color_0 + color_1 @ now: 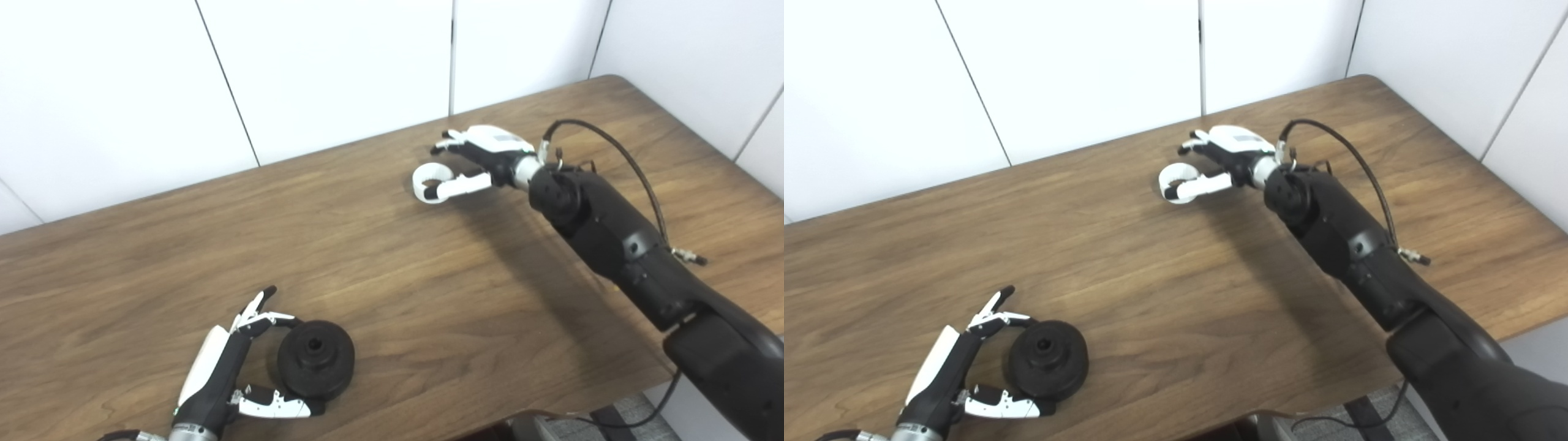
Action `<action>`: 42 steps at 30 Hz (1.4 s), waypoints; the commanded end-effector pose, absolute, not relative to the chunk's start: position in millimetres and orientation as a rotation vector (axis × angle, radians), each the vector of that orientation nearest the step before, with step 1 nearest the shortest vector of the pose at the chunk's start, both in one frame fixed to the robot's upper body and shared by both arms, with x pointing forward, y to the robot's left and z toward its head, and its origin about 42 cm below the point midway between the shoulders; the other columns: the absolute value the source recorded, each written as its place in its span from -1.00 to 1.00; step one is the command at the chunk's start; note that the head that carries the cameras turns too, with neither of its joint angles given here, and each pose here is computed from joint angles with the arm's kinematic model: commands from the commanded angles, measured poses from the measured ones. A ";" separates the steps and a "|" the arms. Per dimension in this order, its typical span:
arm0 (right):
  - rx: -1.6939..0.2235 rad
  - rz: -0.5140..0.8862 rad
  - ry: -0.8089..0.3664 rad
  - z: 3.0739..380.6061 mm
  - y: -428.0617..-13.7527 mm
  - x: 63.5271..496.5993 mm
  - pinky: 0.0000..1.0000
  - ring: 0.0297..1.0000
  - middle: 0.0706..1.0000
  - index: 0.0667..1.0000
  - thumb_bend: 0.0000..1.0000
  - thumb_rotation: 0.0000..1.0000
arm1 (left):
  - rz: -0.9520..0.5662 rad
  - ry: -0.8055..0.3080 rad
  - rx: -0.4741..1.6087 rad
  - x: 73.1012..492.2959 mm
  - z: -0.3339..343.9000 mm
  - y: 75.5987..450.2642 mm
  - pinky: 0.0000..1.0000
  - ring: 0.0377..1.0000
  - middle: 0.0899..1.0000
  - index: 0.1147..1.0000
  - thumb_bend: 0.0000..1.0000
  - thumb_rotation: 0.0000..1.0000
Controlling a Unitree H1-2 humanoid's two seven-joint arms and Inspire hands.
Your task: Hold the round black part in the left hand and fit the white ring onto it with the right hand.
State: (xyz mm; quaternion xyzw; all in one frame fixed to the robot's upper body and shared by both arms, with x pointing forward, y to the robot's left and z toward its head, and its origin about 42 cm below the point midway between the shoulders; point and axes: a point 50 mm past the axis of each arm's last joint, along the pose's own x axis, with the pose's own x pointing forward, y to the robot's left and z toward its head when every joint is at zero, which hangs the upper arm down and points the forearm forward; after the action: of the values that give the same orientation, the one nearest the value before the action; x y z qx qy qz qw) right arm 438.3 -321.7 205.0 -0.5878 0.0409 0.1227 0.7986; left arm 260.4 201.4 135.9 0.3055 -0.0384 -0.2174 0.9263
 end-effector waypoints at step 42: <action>-1.209 -0.110 -0.020 168.8 -276.8 439.8 0.99 0.93 0.87 0.47 0.65 -0.02 | -0.453 -0.075 0.633 258.4 137.2 197.9 1.00 1.00 0.99 0.03 0.94 -0.67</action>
State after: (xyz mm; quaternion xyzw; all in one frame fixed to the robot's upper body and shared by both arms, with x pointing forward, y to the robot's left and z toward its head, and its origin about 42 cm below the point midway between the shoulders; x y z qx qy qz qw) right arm 430.8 -276.4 155.9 -0.5643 0.0086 -0.0349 0.8248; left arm 259.4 200.4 136.1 0.3125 -0.0388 -0.2135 0.9248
